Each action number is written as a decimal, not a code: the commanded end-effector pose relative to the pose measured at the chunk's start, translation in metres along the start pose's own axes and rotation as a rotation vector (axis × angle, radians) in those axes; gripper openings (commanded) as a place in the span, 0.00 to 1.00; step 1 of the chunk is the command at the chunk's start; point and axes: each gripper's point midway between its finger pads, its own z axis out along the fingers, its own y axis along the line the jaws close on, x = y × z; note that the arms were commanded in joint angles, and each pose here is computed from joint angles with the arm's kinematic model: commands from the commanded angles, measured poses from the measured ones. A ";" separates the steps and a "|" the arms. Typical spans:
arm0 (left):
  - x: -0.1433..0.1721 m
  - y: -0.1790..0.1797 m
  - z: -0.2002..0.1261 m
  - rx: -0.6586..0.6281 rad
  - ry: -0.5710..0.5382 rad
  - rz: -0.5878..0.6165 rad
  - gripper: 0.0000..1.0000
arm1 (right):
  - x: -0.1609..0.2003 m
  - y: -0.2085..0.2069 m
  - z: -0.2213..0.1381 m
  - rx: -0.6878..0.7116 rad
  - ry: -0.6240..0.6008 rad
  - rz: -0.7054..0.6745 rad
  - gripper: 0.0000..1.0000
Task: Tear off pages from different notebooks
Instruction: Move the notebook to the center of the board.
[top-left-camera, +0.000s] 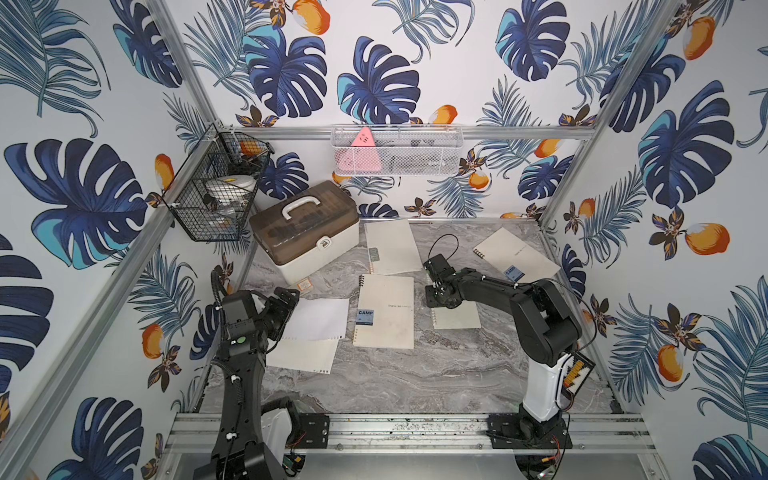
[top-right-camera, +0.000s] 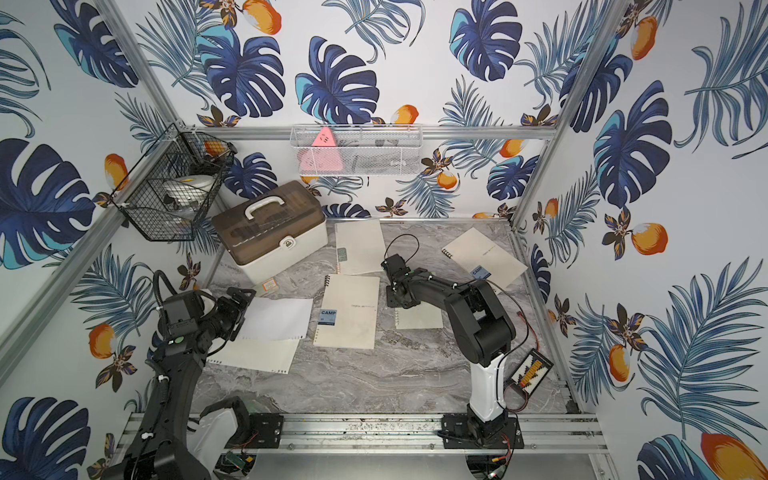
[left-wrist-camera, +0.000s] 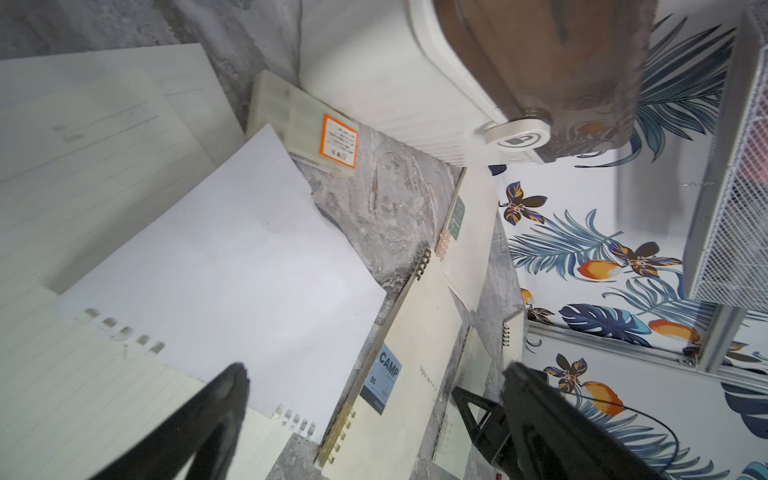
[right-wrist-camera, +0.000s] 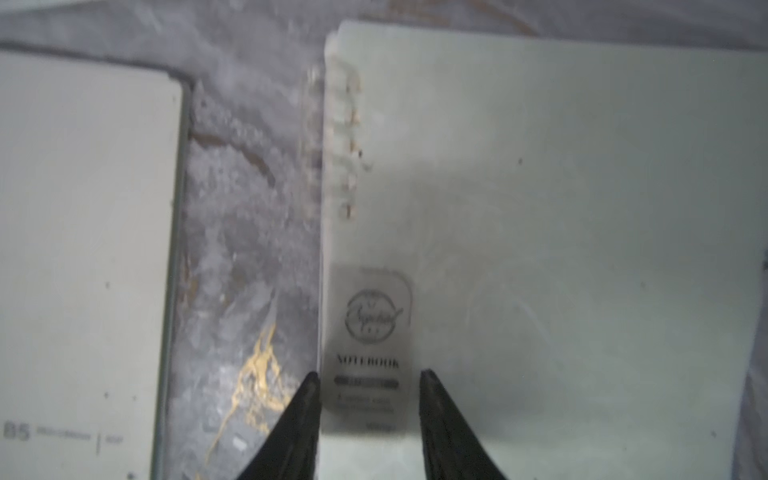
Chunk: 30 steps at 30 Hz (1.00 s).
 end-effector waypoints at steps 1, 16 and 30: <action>0.004 -0.022 -0.002 0.080 0.023 0.073 0.99 | 0.017 -0.002 0.022 0.000 0.109 -0.033 0.32; 0.052 -0.052 0.001 0.163 0.138 0.188 0.99 | -0.111 -0.027 0.057 -0.024 0.023 -0.103 0.24; 0.084 -0.069 0.011 0.195 0.202 0.282 0.99 | -0.159 -0.170 -0.006 0.102 -0.074 0.032 0.59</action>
